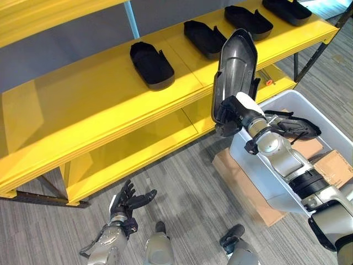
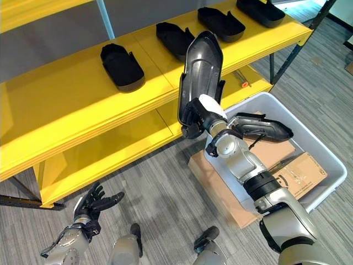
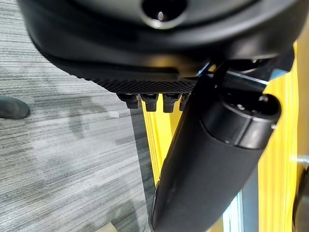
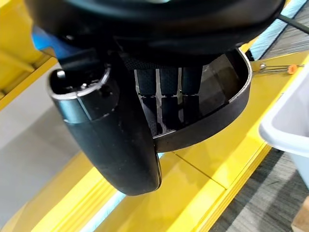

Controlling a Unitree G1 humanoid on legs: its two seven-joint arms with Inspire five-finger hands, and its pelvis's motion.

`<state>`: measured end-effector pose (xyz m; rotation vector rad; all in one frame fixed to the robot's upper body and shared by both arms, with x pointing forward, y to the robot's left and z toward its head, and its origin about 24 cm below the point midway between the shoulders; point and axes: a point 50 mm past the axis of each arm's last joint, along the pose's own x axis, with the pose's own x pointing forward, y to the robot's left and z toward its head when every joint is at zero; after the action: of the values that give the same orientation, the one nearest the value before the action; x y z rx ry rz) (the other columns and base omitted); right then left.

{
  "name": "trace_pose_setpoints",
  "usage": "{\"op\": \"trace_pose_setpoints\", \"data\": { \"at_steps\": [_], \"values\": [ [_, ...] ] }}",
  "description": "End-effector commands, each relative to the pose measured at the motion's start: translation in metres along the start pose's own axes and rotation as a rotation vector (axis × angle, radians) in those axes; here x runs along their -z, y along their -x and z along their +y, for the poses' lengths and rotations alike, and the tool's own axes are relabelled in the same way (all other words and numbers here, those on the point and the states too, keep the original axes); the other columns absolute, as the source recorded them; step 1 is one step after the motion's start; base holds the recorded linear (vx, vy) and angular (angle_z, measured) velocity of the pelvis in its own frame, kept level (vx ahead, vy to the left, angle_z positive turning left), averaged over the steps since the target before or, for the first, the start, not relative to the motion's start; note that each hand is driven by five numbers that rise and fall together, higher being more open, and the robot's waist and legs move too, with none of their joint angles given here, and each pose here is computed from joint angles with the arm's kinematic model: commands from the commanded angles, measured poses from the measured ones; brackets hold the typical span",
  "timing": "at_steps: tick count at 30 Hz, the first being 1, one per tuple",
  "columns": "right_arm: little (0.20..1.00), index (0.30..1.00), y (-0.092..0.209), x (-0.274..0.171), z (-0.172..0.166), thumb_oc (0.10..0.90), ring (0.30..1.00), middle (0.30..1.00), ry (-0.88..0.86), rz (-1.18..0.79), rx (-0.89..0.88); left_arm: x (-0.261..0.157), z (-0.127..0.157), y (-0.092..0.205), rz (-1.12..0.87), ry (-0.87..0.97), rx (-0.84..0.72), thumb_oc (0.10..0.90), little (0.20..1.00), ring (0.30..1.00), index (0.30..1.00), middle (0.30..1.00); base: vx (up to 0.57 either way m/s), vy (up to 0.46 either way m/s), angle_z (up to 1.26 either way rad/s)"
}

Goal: Move parts from the plastic box to the shelf.

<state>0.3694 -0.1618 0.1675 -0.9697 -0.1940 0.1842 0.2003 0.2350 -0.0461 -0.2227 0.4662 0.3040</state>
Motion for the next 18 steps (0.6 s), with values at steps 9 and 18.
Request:
{"op": "trace_pose_setpoints", "data": {
  "at_steps": [9,18],
  "values": [
    [0.300,0.300,0.001,-0.038,-0.064,0.400,0.300,0.300,0.029,-0.187,0.246,-0.054,-0.002,-0.008,-0.212,-0.153,0.035,0.900,1.000,1.000,1.000,1.000,0.07,0.210,0.58],
    [0.300,0.300,-0.003,-0.043,-0.079,0.400,0.300,0.300,0.025,-0.197,0.268,-0.053,-0.018,-0.012,-0.213,-0.156,0.088,0.900,1.000,1.000,1.000,1.000,0.07,-0.016,0.47]
  ]
}}
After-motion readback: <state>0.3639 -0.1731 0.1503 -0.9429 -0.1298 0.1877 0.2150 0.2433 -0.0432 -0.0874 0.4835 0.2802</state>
